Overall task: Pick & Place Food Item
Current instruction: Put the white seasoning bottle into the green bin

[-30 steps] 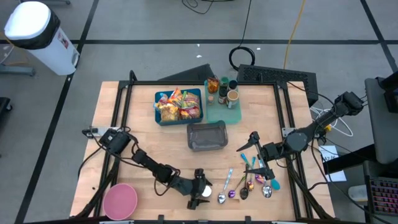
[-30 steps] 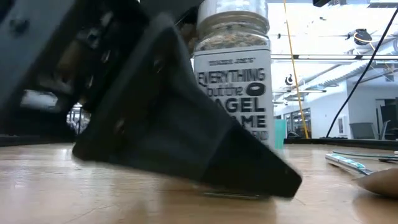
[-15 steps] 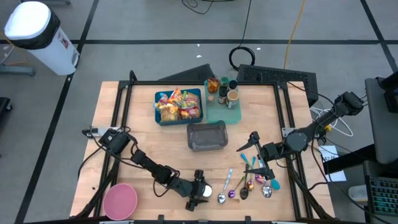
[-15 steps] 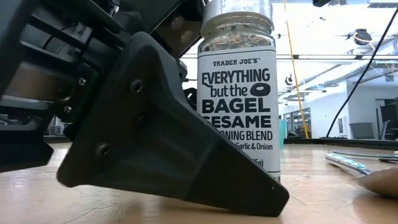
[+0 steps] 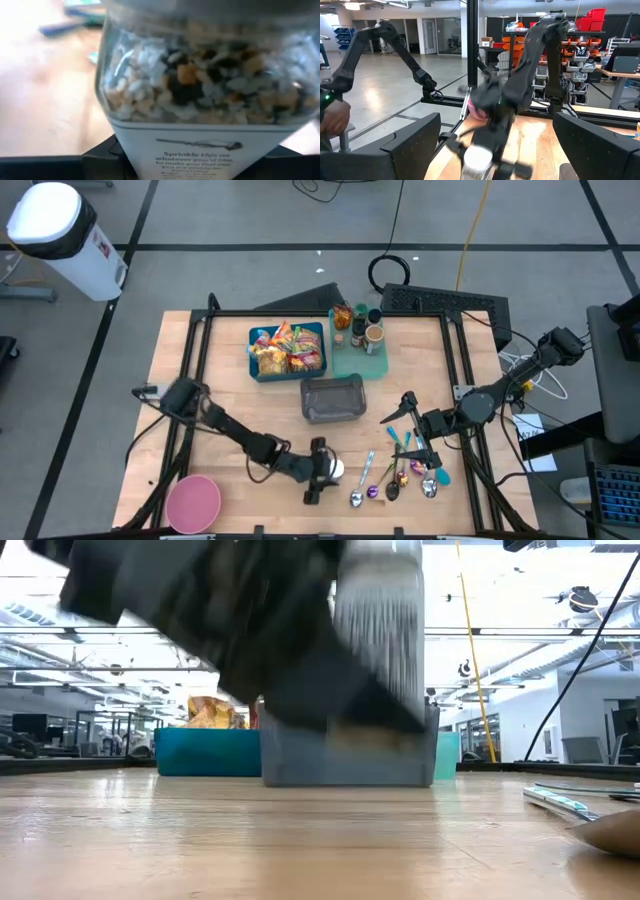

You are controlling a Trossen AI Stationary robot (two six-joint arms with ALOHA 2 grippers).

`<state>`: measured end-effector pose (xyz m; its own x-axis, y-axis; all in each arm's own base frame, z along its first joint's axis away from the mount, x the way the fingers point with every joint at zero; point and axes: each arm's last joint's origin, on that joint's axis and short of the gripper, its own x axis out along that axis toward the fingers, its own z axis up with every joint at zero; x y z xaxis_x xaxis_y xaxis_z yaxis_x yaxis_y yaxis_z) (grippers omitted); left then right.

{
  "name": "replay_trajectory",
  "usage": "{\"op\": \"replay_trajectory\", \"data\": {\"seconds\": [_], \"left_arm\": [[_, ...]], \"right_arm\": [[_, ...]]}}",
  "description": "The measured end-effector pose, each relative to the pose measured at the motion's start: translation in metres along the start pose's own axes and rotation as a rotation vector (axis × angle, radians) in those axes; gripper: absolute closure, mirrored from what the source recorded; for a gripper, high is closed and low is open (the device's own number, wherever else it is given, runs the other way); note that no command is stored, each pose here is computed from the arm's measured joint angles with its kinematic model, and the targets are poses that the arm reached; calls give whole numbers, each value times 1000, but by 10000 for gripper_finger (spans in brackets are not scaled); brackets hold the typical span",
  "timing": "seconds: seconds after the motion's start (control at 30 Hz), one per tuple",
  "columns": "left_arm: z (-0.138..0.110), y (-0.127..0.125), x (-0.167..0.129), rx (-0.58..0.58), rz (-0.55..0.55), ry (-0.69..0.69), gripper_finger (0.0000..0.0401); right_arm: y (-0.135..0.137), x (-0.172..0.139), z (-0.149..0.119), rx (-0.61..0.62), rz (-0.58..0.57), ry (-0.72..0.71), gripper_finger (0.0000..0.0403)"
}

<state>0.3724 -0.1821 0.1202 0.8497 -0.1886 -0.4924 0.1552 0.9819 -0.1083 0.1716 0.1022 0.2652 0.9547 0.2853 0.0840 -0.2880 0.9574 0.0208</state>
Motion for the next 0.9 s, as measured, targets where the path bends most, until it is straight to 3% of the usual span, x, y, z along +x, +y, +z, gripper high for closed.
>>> {"op": "replay_trajectory", "data": {"seconds": [0.17, 0.33, 0.63, 0.9], "left_arm": [[31, 20, -29, -50, 84, 55, 199], [60, 44, -51, -63, 133, 10, 199], [64, 98, -52, -67, 152, 84, 199], [64, 134, -54, -81, 194, 115, 199]], "right_arm": [[0, 0, -1, -3, -1, 11, 25], [-1, 1, -4, -11, -36, 35, 25], [-20, 14, -17, -5, -317, 104, 26], [-60, 52, -4, 26, -350, 310, 26]]}}
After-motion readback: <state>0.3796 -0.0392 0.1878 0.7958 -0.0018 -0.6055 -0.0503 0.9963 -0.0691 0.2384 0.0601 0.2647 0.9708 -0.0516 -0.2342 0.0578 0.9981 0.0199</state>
